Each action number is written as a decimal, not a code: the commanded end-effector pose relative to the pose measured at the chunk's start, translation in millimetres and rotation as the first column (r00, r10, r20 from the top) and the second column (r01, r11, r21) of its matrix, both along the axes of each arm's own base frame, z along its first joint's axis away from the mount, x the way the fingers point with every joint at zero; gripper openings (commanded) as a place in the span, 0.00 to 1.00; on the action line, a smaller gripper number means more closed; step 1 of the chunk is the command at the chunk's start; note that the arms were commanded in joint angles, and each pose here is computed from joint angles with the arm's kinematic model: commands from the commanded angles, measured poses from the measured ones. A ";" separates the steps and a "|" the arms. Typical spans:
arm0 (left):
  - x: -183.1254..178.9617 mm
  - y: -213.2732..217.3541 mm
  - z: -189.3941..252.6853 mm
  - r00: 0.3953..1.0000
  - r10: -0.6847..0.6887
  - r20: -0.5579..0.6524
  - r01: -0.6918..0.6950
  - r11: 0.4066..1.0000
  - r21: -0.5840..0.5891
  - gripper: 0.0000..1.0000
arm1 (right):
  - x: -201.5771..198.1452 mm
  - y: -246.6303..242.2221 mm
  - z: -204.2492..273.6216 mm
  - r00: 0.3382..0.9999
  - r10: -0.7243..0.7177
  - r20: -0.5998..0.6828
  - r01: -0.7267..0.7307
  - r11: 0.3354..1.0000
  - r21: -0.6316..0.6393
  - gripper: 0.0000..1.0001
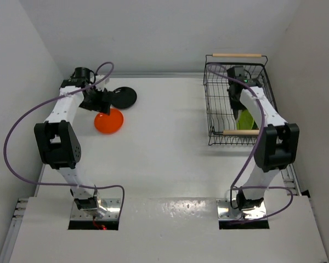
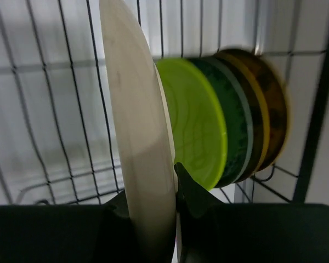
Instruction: Load the plates into the dish rack
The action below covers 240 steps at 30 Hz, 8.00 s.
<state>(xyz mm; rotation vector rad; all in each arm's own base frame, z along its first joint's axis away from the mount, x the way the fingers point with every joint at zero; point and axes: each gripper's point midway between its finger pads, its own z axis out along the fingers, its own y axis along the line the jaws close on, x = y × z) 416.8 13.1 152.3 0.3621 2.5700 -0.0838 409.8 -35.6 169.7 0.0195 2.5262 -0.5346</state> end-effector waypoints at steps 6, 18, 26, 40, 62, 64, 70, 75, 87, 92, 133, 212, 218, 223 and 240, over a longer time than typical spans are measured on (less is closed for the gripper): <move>-7.3 52.6 -33.4 0.991 0.121 -0.056 -0.119 0.992 0.036 0.98 | -23.9 -21.0 -50.6 0.983 -0.030 -0.183 0.011 0.995 -0.103 0.00; -21.3 73.4 -70.2 0.982 0.148 -0.121 -0.142 0.988 0.053 0.98 | -43.2 -23.5 -88.4 0.961 -0.051 -0.272 0.025 0.995 -0.099 0.00; -21.4 60.0 -93.7 0.983 0.091 -0.162 -0.095 0.995 -0.017 0.98 | -42.8 -21.3 -96.1 0.957 -0.067 -0.281 0.069 0.998 -0.003 0.27; -20.6 68.0 -108.0 0.978 0.101 -0.183 -0.102 0.995 0.002 0.98 | -36.6 -44.0 -44.8 0.979 -0.109 -0.174 0.099 0.993 -0.067 0.46; -15.1 54.5 -166.7 0.957 0.054 -0.285 -0.091 0.989 -0.119 0.62 | -36.1 -17.1 22.1 1.000 -0.019 -0.018 0.020 1.000 0.012 0.50; -13.1 52.3 -171.6 0.953 0.053 -0.297 -0.104 0.982 -0.158 0.47 | -36.6 -14.6 31.5 1.000 -0.009 0.004 0.009 1.000 -0.002 0.51; -13.0 33.6 -164.4 0.960 -0.017 -0.279 -0.059 0.963 -0.261 0.00 | -42.6 4.9 52.5 0.997 0.066 0.044 -0.064 0.997 -0.043 0.53; -24.3 16.8 -132.6 0.964 -0.113 -0.239 0.027 0.941 -0.336 0.00 | -44.8 41.1 62.9 0.980 0.182 0.079 -0.182 0.983 -0.007 0.53; -48.1 -117.3 13.4 0.834 -0.544 0.094 0.531 0.744 -0.406 0.00 | -79.6 311.3 62.9 0.577 0.660 0.481 -0.806 0.367 0.464 0.80; -74.5 -162.6 70.0 0.704 -0.669 0.237 0.698 0.590 -0.406 0.00 | -77.4 369.8 40.3 0.561 0.667 0.490 -0.788 0.247 0.564 0.84; -2.0 30.4 43.3 0.992 0.083 0.098 -0.074 0.993 -0.091 0.98 | -18.6 -8.7 -31.5 0.996 -0.051 -0.072 0.044 0.994 -0.101 0.00; 185.4 134.7 -158.7 0.843 0.538 0.022 -0.487 0.780 -0.393 0.02 | -33.1 130.7 137.5 0.876 0.333 0.347 -0.325 0.942 -0.085 0.93; 173.3 156.9 -124.4 0.825 0.563 0.046 -0.495 0.761 -0.419 0.00 | -30.0 143.1 134.2 0.865 0.374 0.336 -0.359 0.927 -0.107 0.93; 146.7 131.6 -34.1 0.920 0.347 0.183 -0.231 0.855 -0.464 0.00 | -31.4 169.4 124.4 0.837 0.460 0.298 -0.451 0.887 -0.102 0.93; -43.4 -82.4 91.1 0.813 -0.502 0.295 0.582 0.692 -0.427 0.00 | -74.7 392.8 111.6 0.496 0.622 0.607 -0.850 0.204 0.486 0.98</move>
